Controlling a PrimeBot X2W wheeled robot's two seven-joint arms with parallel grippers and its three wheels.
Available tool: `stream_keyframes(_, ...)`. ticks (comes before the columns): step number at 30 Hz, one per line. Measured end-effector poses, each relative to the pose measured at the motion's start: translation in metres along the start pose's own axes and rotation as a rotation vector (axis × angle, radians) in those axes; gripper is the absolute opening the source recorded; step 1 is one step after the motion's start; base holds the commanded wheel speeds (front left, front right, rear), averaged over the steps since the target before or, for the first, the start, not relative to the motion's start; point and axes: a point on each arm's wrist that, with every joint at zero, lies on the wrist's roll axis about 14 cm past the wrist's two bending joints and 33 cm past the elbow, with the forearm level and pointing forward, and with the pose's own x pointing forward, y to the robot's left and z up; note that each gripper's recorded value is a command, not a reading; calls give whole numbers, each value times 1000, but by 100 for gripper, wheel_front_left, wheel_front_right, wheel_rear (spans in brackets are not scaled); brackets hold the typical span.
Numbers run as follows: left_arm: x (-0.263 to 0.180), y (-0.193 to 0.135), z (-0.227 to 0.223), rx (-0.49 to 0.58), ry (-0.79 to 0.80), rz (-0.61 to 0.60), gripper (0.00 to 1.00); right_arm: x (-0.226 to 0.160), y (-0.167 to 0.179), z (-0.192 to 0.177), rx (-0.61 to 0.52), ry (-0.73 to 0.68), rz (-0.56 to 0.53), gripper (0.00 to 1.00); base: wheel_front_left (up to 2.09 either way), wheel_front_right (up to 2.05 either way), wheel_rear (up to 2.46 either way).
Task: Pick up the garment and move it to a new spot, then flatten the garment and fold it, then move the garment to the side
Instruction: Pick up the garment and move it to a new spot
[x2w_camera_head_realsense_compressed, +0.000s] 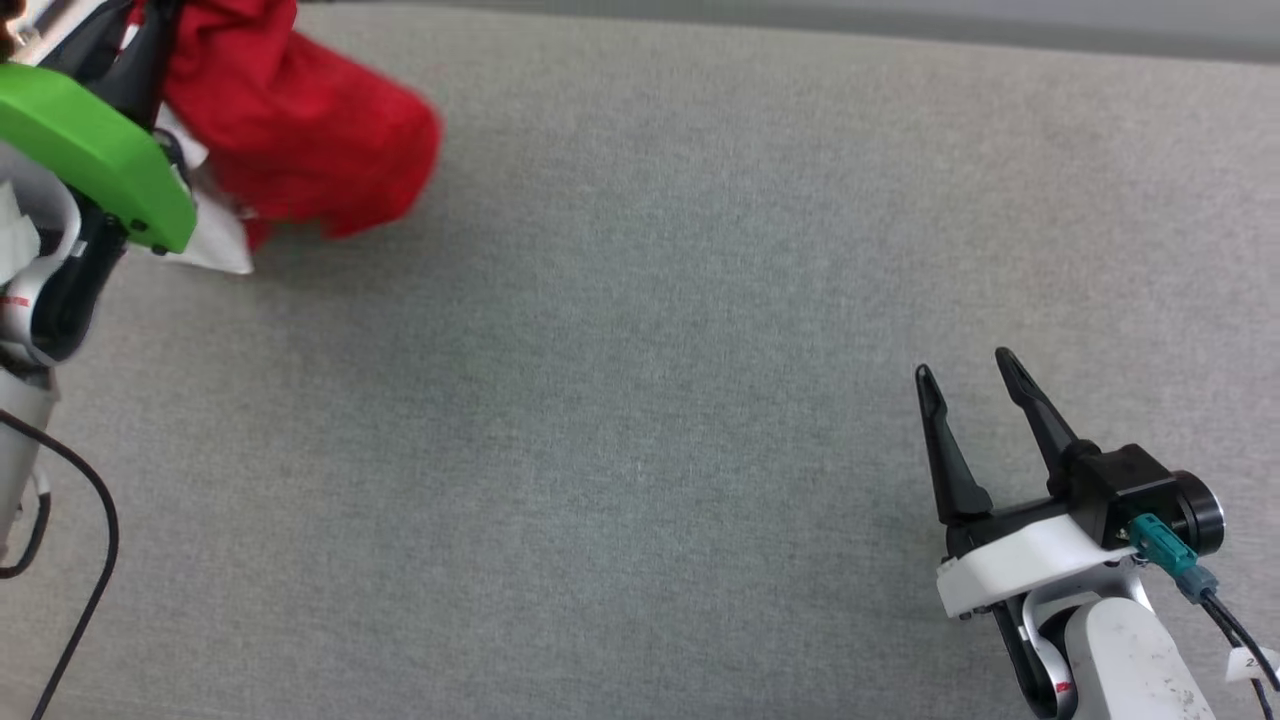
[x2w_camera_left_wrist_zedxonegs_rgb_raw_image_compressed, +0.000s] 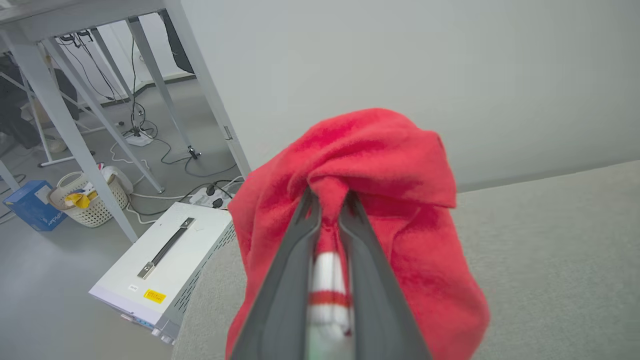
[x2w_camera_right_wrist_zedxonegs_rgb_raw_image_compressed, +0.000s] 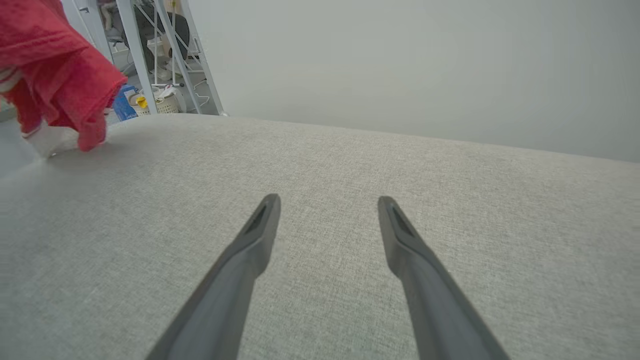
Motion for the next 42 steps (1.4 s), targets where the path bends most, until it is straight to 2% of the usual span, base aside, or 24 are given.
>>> stream_keyframes(5,-20,-34,55,1,-154,-64,0,-11,-1,29,-6,-67,-16,100,0,0,0)
stream_keyframes(9,-30,-82,87,-26,-255,-170,0,-25,-8,50,-23,-116,-48,100,0,0,0)
stream_keyframes(18,-14,-207,93,-118,-273,-452,0,-60,-49,72,-50,-167,-191,100,0,0,0)
stream_keyframes(21,-7,-243,97,-103,-287,-537,0,-74,-63,76,-50,-177,-243,100,0,0,0)
stream_keyframes(26,0,-290,125,-124,-388,-637,0,-96,-87,81,-48,-190,-331,100,0,0,0)
stream_keyframes(30,9,-303,138,-86,-479,-665,0,-107,-101,80,-46,-185,-382,100,0,0,0)
stream_keyframes(32,18,-302,123,-55,-464,-661,0,-108,-105,77,-44,-177,-396,100,0,0,0)
stream_keyframes(36,35,-290,61,-32,-320,-640,0,-104,-107,67,-39,-146,-397,100,0,0,0)
stream_keyframes(42,10,-277,-71,-18,17,-642,0,-86,-98,56,-20,-121,-353,100,0,0,0)
